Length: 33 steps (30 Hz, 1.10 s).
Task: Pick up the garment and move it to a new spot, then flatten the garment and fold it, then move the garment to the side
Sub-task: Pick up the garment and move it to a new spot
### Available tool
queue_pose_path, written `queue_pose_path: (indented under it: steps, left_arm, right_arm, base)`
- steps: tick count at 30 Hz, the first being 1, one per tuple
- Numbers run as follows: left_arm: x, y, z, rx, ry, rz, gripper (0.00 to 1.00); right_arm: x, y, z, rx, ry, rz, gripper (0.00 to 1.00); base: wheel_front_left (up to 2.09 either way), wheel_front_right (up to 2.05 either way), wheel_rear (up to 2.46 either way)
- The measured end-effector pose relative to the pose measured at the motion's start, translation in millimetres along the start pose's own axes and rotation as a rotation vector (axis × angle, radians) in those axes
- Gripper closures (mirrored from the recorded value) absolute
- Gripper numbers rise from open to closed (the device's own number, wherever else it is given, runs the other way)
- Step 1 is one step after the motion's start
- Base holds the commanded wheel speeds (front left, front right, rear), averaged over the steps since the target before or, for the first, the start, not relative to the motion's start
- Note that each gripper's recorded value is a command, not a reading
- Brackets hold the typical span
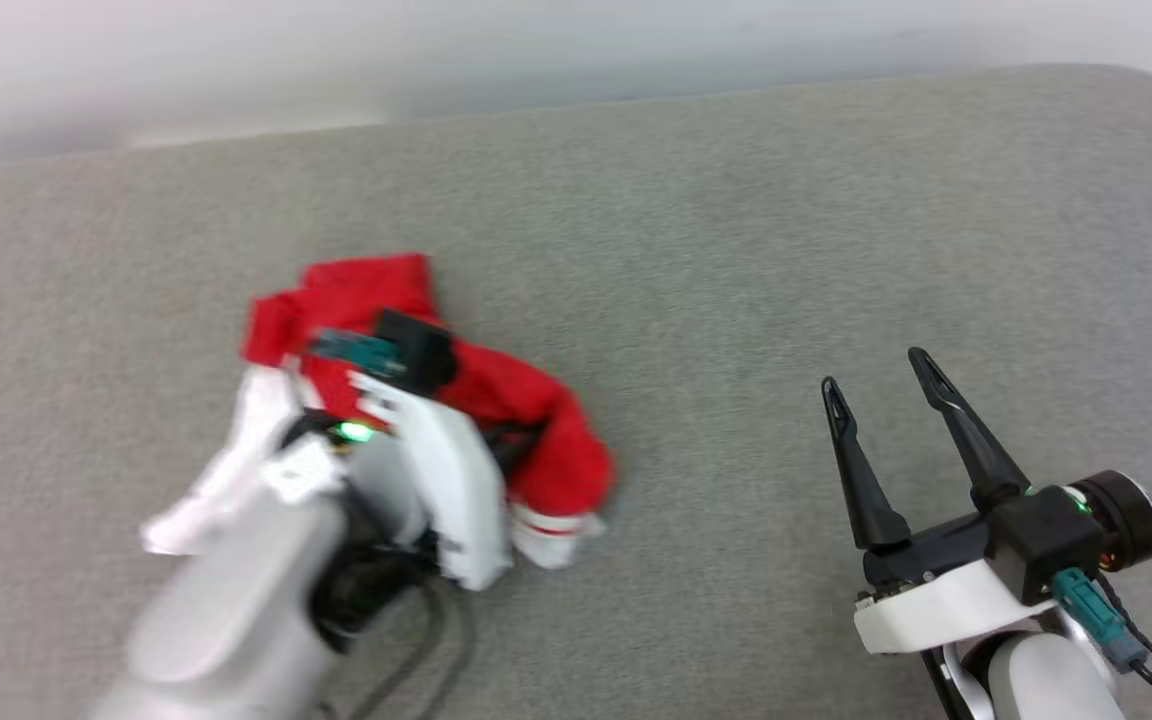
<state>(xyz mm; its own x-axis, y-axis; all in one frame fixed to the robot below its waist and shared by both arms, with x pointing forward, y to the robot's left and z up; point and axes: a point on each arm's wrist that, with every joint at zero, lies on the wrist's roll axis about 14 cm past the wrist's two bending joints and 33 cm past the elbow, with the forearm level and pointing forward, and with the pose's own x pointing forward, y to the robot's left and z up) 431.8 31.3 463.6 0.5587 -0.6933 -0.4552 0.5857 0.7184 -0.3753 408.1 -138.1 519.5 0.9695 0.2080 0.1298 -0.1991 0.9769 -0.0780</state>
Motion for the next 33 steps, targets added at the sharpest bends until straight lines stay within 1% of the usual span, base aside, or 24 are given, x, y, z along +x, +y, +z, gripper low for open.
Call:
queue_pose_path:
  steps: [3,6,9,13,14,15,17,21,25,28,30,33]
  left_arm:
    - [26.0,-37.1,-2.1,0.002,-0.018,-0.081,1.0]
    - [49.4,-70.0,4.8,0.018,-0.048,-0.149,1.0]
    - [70.3,-93.2,12.5,0.036,-0.073,-0.188,1.0]
    - [95.5,-116.4,23.6,0.08,-0.106,-0.225,1.0]
    - [100.5,-120.4,24.0,0.079,-0.11,-0.233,0.62]
    - [105.0,-124.2,24.0,0.084,-0.112,-0.239,0.0]
    - [112.2,-130.3,22.2,0.116,-0.113,-0.251,0.0]
    - [114.5,-136.1,21.2,0.131,-0.141,-0.265,0.0]
    - [104.8,-128.7,31.3,0.134,-0.211,-0.238,0.0]
    - [90.9,-123.2,48.1,0.143,-0.293,-0.215,0.0]
    - [77.8,-112.2,63.4,0.148,-0.362,-0.181,0.0]
    - [49.3,-78.9,93.7,0.209,-0.487,-0.068,0.0]
  right_arm:
    - [-8.1,-11.4,3.2,-0.008,-0.001,-0.037,0.0]
    - [-15.9,-22.4,6.8,-0.015,-0.004,-0.073,0.0]
    - [-23.4,-33.1,8.7,-0.026,-0.001,-0.108,0.0]
    - [-31.6,-46.2,10.1,-0.032,0.003,-0.151,0.0]
    - [-34.0,-49.0,9.8,-0.031,0.006,-0.162,0.0]
    - [-36.4,-51.9,9.7,-0.034,0.009,-0.172,0.0]
    - [-40.4,-57.2,9.6,-0.035,0.013,-0.19,0.0]
    - [-42.7,-61.5,11.5,-0.037,0.009,-0.205,0.0]
    - [-39.0,-55.8,15.1,-0.034,-0.006,-0.185,0.0]
    - [-36.7,-49.6,17.6,-0.034,-0.017,-0.166,0.0]
    - [-33.3,-44.8,20.4,-0.042,-0.027,-0.148,0.0]
    - [-30.6,-34.8,22.3,-0.044,-0.036,-0.118,0.0]
  base:
    - [0.0,0.0,0.0]
    - [0.0,0.0,0.0]
    - [0.0,0.0,0.0]
    - [0.0,0.0,0.0]
    - [0.0,0.0,0.0]
    - [0.0,0.0,0.0]
    - [0.0,0.0,0.0]
    - [0.0,0.0,0.0]
    - [0.0,0.0,0.0]
    - [0.0,0.0,0.0]
    - [0.0,0.0,0.0]
    - [0.0,0.0,0.0]
